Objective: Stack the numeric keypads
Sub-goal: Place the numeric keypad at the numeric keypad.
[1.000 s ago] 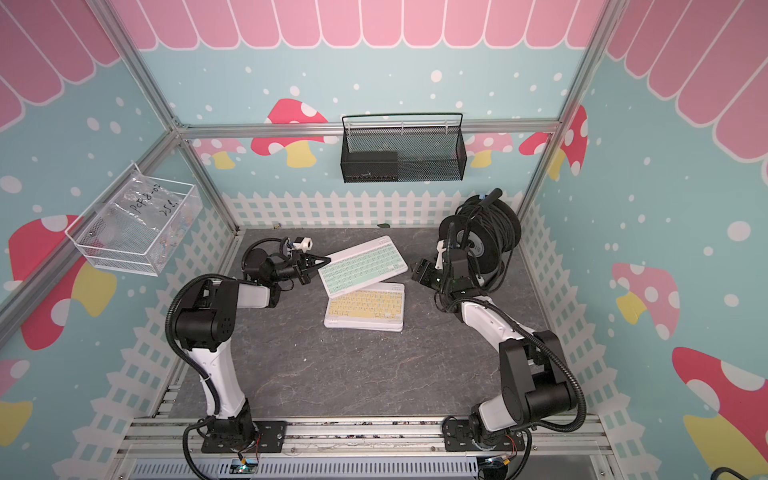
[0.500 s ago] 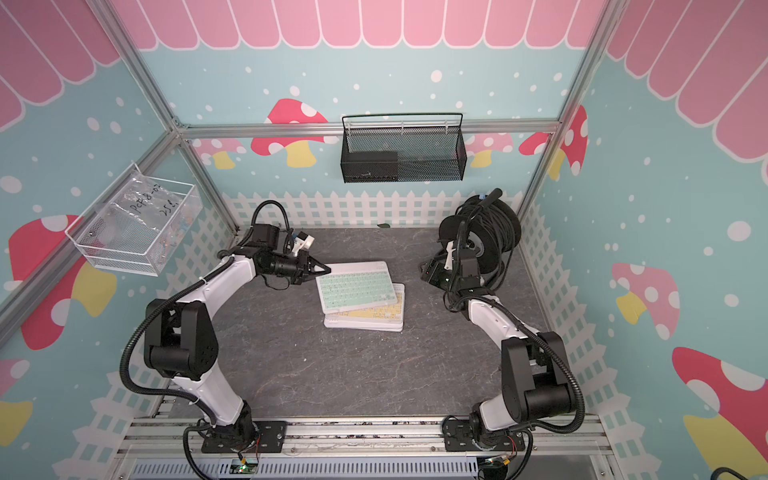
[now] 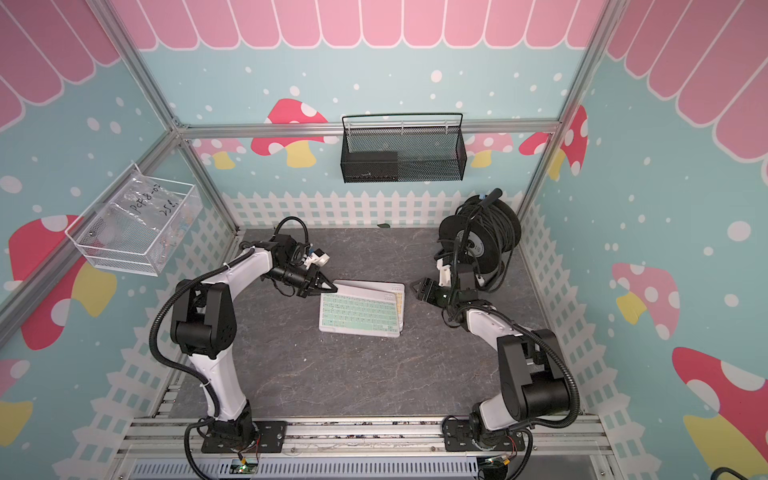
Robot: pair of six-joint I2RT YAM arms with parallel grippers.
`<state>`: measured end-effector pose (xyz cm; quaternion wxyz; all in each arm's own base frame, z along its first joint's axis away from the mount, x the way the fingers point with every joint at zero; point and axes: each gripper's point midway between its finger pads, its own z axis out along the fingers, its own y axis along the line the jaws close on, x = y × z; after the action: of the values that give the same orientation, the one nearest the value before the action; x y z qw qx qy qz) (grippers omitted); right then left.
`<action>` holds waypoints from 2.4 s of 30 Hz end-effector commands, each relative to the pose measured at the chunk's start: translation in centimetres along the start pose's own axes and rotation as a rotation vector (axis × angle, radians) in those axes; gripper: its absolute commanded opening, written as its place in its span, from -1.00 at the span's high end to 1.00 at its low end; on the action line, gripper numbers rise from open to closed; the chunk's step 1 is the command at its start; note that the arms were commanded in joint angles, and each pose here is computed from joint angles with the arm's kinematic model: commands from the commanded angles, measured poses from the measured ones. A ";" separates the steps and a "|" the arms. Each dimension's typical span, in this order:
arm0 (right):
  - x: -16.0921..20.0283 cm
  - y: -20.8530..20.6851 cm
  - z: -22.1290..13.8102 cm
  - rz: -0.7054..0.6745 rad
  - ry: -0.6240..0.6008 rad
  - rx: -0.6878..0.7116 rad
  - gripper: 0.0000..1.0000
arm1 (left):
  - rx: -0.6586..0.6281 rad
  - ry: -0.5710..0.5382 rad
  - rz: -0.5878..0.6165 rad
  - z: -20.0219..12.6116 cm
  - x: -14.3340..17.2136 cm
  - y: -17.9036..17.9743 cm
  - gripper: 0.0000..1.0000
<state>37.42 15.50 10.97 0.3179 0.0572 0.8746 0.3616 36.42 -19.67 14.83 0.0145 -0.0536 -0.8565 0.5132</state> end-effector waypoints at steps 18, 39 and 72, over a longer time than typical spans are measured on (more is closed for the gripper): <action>6.3 2.0 3.4 0.050 0.108 -0.031 -0.53 | -0.020 0.099 0.103 1.2 -3.4 1.9 0.93; 6.7 2.7 4.5 0.089 0.108 -0.025 -0.51 | -0.131 0.066 0.120 1.6 -7.6 3.4 0.66; 6.0 3.6 4.0 -0.096 0.093 0.151 -0.50 | -0.589 -0.078 0.121 0.1 -10.3 7.1 -0.08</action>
<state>34.07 22.53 6.60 0.2654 0.0371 0.9169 0.2958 46.16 -18.17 6.87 -0.0188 -0.0796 -0.9569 0.2786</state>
